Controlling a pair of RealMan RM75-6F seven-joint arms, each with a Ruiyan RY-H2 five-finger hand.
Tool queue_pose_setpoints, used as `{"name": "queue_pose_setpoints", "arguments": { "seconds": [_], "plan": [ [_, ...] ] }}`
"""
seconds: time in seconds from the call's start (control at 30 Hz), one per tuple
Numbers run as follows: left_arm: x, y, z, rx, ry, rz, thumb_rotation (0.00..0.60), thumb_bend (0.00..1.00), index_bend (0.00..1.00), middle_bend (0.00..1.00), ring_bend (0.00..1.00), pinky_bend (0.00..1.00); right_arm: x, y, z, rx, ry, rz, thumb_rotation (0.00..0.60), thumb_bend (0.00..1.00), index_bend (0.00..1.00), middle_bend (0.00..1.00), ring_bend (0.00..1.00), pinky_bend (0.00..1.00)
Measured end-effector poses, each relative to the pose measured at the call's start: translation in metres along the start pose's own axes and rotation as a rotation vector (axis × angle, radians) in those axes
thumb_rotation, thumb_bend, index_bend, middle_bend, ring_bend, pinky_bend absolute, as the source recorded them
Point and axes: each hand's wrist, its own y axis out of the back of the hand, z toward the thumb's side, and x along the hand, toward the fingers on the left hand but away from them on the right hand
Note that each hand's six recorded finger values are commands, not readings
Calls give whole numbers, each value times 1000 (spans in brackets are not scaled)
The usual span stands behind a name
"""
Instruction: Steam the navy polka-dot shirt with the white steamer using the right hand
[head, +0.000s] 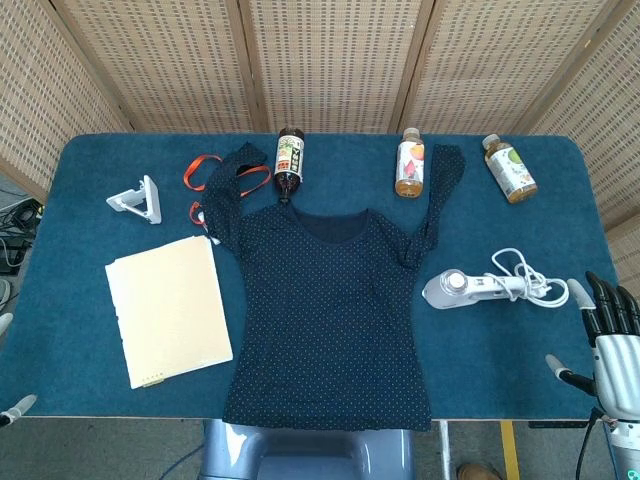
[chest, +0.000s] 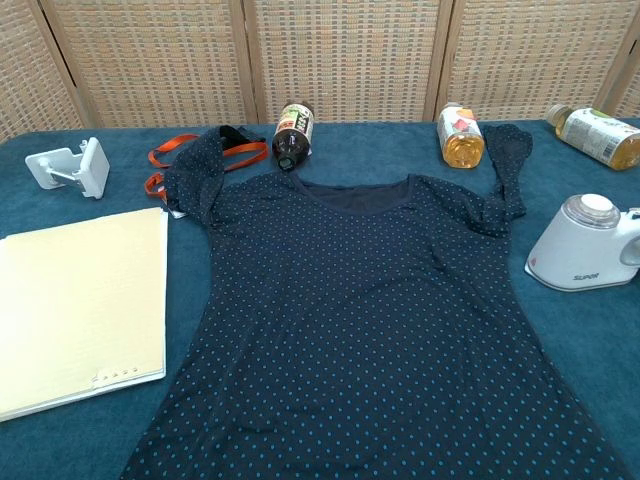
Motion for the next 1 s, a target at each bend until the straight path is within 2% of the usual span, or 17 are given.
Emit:
{"name": "queue_pose_setpoints", "arguments": {
  "seconds": [0.4, 0.47, 0.5, 0.53, 0.63, 0.83, 1.0],
  "plan": [
    [2, -2, 1, -6, -14, 2, 600, 0, 0, 0, 0, 0, -3, -10, -1, -11, -5, 43, 600, 8, 0, 0, 0, 0],
    [4, -3, 0, -6, -9, 0, 600, 0, 0, 0, 0, 0, -7, -17, 0, -12, 3, 69, 600, 93, 0, 0, 0, 0],
    [5, -3, -1, -6, -7, -3, 600, 0, 0, 0, 0, 0, -10, -22, 0, -10, 9, 82, 600, 181, 0, 0, 0, 0],
    [6, -4, -1, -6, -4, -5, 600, 0, 0, 0, 0, 0, -15, -29, 1, -2, 21, 103, 600, 272, 0, 0, 0, 0],
    [9, -6, -2, -3, 3, -11, 600, 0, 0, 0, 0, 0, -29, -50, 1, 41, 56, 158, 600, 393, 0, 0, 0, 0],
    [13, -9, -2, 6, 18, -19, 600, 0, 0, 0, 0, 0, -64, -101, 1, 126, 107, 272, 600, 414, 0, 0, 0, 0],
    [17, -15, -3, 12, 33, -44, 600, 0, 0, 0, 0, 0, -89, -130, 0, 176, 113, 308, 600, 420, 0, 0, 0, 0]
  ]
}}
